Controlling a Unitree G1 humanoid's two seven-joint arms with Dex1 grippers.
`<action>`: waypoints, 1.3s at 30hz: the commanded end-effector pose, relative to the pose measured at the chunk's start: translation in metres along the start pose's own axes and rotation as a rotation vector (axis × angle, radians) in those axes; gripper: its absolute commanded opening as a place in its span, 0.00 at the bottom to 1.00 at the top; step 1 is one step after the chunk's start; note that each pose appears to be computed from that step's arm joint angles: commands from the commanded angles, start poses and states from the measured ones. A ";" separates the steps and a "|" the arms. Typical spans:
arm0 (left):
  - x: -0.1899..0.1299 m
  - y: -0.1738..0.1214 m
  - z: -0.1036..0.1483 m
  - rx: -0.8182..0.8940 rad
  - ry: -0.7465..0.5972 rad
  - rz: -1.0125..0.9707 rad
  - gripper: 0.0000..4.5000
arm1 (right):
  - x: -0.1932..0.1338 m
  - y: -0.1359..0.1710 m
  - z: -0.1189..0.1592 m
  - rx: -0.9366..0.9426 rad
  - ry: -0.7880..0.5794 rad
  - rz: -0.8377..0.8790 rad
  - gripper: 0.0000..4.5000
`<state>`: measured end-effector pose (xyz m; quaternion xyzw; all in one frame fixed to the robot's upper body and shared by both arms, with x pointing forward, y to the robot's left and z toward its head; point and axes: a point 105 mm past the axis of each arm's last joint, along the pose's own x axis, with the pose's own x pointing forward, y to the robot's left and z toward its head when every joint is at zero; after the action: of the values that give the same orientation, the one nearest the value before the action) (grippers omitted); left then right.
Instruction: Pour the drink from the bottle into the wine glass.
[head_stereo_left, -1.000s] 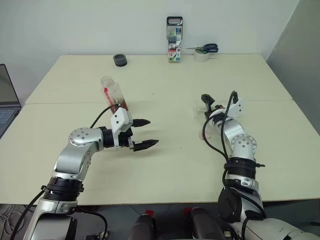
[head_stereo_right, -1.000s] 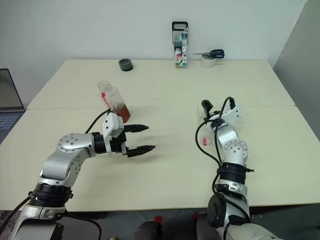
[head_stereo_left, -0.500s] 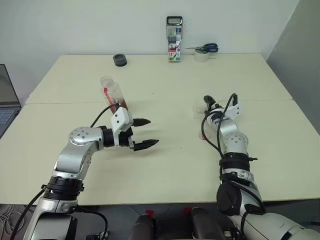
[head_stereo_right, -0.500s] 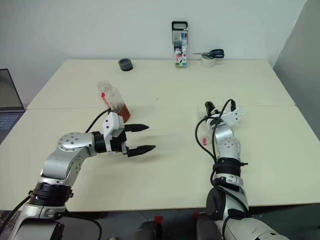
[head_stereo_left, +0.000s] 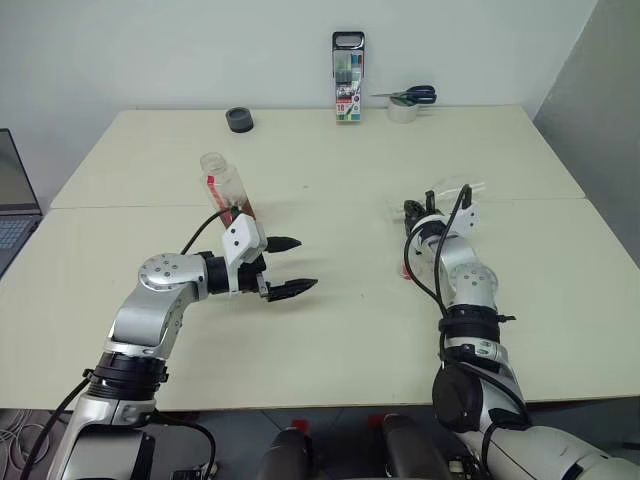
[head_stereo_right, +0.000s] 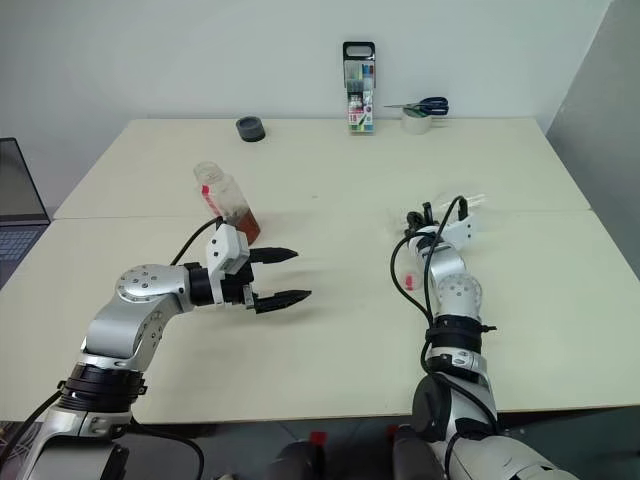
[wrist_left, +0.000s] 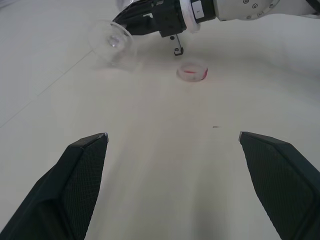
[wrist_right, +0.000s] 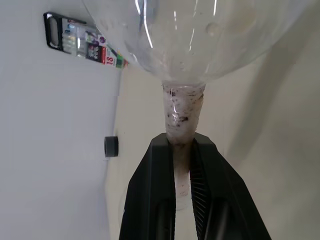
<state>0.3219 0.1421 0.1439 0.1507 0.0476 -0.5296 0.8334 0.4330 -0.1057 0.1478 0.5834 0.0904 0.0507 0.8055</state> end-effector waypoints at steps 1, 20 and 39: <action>-0.003 0.001 0.003 0.017 -0.003 0.015 1.00 | -0.006 0.036 -0.014 -0.571 -0.014 0.170 0.03; -0.026 0.021 -0.011 -0.085 0.015 0.207 1.00 | -0.022 -0.040 -0.080 -1.442 0.089 0.279 0.03; -0.048 0.018 0.035 -0.029 -0.088 0.316 1.00 | 0.007 0.016 -0.097 -1.377 0.086 0.547 0.03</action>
<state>0.3177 0.1799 0.1777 0.1124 0.0179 -0.4018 0.9086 0.4180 -0.0128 0.1149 -0.0546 -0.0471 0.3124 0.9472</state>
